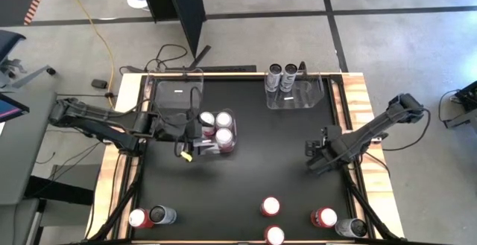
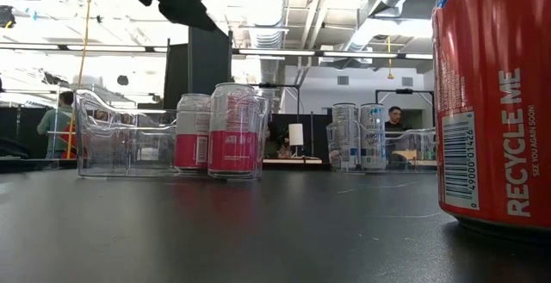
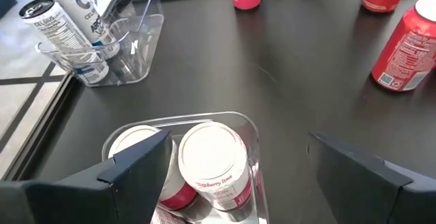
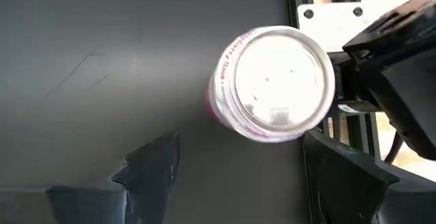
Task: Sort soda cans
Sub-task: Put the pink-white soda can into the bottom transparent bin
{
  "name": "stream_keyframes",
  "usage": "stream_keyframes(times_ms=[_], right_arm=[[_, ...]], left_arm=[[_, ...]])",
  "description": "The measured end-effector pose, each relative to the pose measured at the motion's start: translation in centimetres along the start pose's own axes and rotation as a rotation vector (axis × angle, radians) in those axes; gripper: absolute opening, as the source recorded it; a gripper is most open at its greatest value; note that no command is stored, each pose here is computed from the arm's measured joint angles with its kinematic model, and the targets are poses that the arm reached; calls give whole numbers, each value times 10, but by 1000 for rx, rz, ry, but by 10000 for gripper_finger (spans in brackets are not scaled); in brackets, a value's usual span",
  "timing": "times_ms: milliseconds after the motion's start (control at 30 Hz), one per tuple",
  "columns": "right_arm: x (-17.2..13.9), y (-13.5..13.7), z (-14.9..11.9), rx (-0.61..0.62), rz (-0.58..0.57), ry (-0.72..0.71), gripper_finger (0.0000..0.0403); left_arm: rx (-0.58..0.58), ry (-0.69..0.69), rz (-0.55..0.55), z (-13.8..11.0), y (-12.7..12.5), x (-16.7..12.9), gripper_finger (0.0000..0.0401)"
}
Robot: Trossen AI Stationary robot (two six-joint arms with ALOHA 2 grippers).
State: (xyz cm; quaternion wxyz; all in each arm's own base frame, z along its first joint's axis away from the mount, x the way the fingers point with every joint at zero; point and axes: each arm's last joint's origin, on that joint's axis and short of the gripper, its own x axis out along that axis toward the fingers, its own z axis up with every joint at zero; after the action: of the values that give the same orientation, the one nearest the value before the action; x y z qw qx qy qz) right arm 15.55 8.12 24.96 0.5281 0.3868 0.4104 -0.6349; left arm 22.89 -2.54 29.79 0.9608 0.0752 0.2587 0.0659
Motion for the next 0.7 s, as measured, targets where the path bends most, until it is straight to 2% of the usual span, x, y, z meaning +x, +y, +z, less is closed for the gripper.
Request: stream_keyframes(times_ms=[467, 700], right_arm=[[9, 12, 1, 14, -59, -34, 328], [15, 20, -7, -10, -73, -55, 328]], left_arm=[[33, -3, -32, 0, -3, -1, 332], [36, -3, -32, 0, -3, -1, 332]])
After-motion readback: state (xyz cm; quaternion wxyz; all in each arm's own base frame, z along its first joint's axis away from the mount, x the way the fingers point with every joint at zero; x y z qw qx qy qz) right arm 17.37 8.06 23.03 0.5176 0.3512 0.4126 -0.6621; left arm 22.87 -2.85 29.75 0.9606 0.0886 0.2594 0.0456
